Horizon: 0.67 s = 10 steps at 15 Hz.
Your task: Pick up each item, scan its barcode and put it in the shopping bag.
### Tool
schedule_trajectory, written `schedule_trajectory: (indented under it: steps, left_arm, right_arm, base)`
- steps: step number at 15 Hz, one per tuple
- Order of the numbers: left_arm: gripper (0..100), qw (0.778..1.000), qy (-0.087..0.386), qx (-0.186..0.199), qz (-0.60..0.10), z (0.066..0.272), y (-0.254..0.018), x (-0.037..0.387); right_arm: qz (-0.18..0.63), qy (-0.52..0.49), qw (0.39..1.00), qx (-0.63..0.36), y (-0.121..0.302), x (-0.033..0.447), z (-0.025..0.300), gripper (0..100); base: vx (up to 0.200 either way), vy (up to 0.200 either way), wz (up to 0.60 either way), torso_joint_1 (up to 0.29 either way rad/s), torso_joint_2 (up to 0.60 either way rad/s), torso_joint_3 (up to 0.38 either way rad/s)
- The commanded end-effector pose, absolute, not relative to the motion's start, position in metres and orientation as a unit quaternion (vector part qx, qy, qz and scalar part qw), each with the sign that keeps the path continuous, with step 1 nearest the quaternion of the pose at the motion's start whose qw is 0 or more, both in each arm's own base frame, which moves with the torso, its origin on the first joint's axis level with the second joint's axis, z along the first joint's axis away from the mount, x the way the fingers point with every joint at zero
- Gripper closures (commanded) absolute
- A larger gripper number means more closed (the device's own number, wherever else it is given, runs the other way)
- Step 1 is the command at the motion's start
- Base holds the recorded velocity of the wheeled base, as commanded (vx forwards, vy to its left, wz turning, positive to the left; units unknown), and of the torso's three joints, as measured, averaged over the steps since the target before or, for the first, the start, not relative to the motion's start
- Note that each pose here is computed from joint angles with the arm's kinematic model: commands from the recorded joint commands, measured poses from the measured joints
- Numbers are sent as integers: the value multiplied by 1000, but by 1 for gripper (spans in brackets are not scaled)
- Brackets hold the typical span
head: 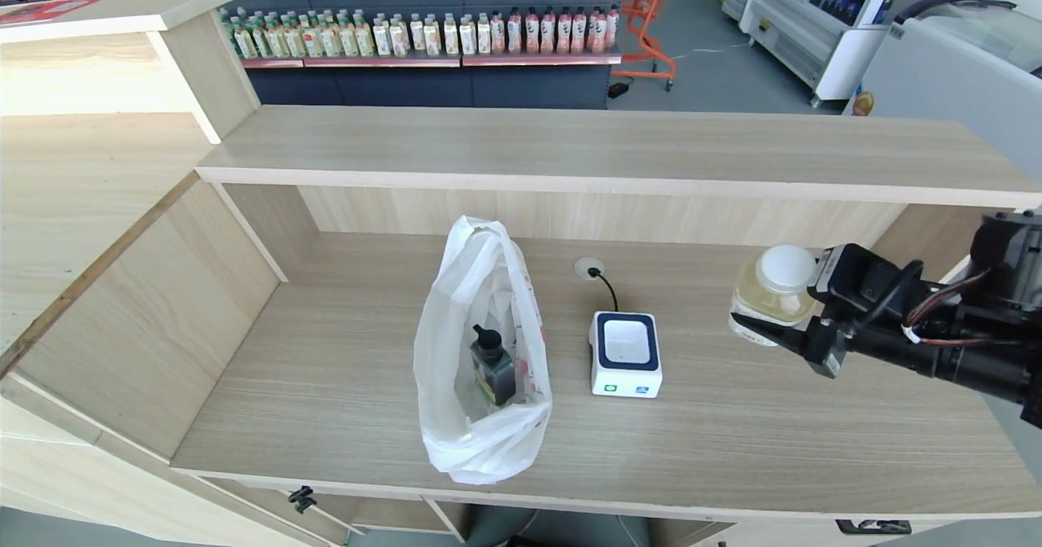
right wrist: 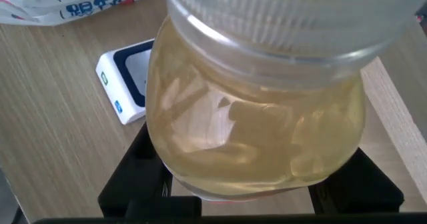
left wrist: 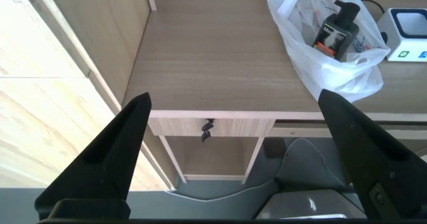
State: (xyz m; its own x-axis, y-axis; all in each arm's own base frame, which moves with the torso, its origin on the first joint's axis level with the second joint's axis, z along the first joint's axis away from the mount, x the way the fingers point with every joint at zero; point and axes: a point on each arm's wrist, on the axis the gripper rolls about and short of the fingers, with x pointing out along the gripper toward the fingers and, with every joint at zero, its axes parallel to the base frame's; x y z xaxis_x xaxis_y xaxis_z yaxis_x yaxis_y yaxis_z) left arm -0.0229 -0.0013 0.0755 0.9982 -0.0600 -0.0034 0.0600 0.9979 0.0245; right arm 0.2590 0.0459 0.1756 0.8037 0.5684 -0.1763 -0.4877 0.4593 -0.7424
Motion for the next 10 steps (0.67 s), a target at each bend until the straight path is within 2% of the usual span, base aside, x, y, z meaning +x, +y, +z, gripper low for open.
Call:
schedule_trajectory:
  steps: [1,7,10]
  left_arm:
    - [0,999,1,12,-30,75,-1,-23]
    - [0,999,1,12,-30,75,-1,-23]
    - [0,999,1,12,-30,75,-1,-23]
  right_arm:
    - [332,-60,836,-433,51,289,156,100]
    - [434,-144,776,-435,60,319,124,100]
    - [452,-151,763,-437,61,329,104,100]
  base:
    - [0,0,0,0,0,0]
    - [0,0,0,0,0,0]
    - [0,0,0,0,0,0]
